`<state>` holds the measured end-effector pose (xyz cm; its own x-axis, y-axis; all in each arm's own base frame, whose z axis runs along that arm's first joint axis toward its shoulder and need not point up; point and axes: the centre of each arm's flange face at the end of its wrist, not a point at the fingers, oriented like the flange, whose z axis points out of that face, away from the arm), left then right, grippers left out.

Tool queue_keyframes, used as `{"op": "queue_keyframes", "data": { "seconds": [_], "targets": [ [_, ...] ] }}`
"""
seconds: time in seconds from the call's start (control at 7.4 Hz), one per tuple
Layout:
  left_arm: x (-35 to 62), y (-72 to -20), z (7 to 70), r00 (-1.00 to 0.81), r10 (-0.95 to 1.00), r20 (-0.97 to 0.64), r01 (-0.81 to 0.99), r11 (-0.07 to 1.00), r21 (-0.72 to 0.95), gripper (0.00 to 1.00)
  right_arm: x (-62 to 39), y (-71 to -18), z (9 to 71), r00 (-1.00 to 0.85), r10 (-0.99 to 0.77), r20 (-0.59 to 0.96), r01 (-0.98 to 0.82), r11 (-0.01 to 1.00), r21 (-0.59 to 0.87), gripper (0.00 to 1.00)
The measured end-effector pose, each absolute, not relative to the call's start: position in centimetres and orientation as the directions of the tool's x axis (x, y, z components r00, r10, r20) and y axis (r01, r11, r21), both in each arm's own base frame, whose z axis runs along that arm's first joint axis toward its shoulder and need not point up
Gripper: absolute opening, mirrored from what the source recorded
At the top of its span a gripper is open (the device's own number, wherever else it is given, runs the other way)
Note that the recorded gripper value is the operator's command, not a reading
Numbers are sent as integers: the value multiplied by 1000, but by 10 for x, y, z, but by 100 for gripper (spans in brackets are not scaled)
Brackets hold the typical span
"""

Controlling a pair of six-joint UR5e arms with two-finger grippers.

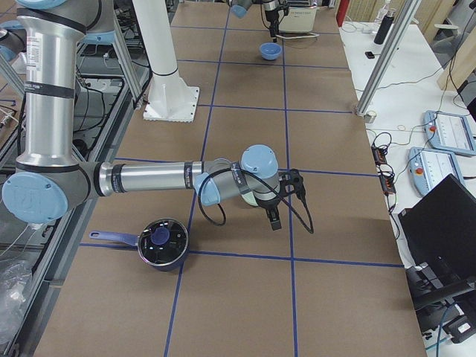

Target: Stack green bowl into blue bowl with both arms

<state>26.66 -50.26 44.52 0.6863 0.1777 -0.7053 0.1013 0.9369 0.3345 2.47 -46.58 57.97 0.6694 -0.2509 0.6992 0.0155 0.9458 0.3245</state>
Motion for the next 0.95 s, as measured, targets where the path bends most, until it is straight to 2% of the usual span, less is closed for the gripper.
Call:
{"op": "queue_keyframes", "data": {
  "seconds": [0.14,0.41,0.54,0.68,0.81,0.95],
  "targets": [
    [288,-498,444,687,193,-700,83,937,339,76,25,-465,581,670,-249,699,16,947,322,100],
    [319,-486,443,682,229,-694,37,938,345,61,25,-465,583,672,-246,698,16,948,319,100],
    [327,-482,446,684,238,-690,21,938,345,50,25,-464,584,673,-245,698,16,948,317,100],
    [332,-481,449,687,243,-685,12,938,345,45,25,-464,584,674,-243,698,15,949,316,100],
    [335,-480,452,690,244,-682,6,939,343,35,25,-464,585,674,-243,698,15,949,315,100],
    [337,-480,455,692,244,-679,2,941,339,22,25,-464,585,674,-242,698,16,949,314,100]
  ]
}}
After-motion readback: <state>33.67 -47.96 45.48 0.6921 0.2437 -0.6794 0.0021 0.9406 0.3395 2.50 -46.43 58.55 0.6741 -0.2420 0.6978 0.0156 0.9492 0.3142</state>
